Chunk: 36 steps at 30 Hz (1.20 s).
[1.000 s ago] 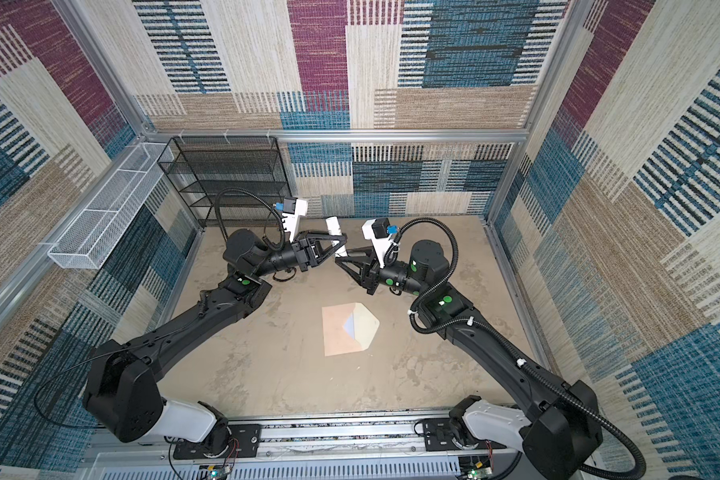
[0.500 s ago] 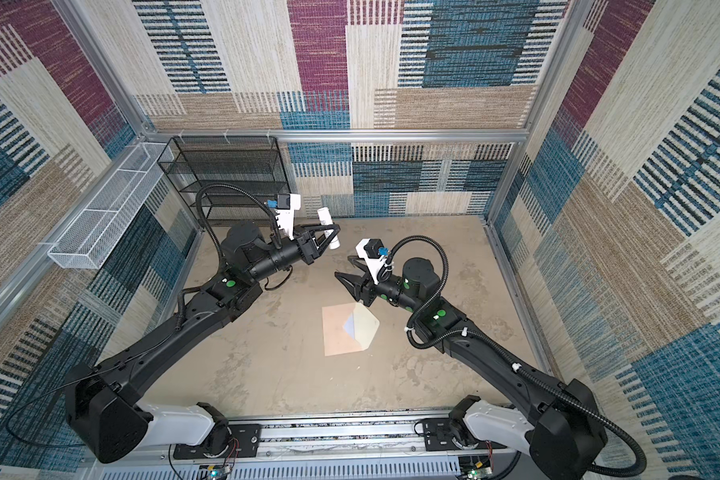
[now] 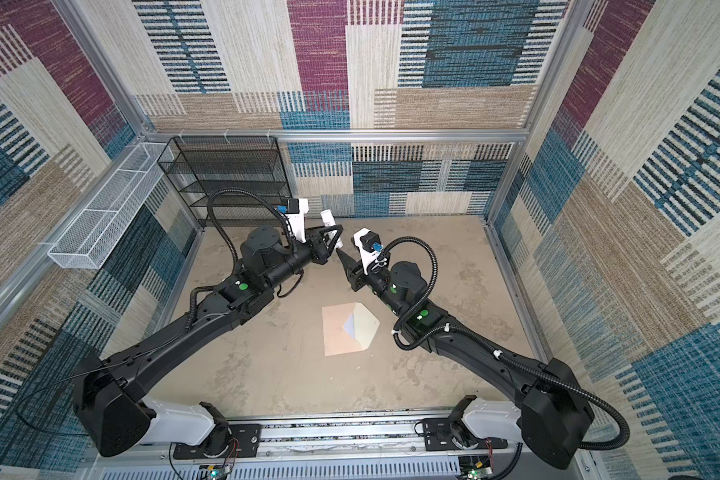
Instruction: Place the letter into the envelope and seal it
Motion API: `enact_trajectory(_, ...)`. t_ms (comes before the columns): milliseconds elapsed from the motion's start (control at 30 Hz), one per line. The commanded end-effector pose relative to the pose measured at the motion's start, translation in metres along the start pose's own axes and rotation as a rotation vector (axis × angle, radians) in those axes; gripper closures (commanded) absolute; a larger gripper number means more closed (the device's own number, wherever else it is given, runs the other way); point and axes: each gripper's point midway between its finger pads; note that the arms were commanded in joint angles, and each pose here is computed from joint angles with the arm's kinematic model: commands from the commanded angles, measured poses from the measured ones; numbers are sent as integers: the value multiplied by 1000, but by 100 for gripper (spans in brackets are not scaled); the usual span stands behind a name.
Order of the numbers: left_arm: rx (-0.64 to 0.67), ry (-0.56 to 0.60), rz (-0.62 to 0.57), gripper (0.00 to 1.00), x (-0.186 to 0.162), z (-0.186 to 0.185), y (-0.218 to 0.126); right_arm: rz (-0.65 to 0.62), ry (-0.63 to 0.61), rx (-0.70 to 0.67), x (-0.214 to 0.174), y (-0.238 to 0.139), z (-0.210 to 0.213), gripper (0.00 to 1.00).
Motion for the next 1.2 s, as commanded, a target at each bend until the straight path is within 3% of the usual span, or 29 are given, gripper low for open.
enact_trajectory(0,-18,-3,-36,100,7,-4,1,-43,3,5,13,3,1,53)
enact_trajectory(233,-29,-3,-37,100,7,-6,1,-11,19,31,2,10,8,56)
enact_trajectory(467,-43,-7,-37,100,6,-8,2,-1,30,37,-1,15,9,66)
enact_trajectory(867,-63,-19,-11,100,-3,-8,2,-11,32,35,3,16,8,71)
enact_trajectory(1167,-139,-102,52,100,-22,-14,4,-29,27,106,21,10,19,80)
Point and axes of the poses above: each gripper's point midway between its finger pads, its own y axis out along the fingers, its own z axis along the line the jaws close on, x = y × z, and after that the axes turned 3 degrees about -y, right-handed
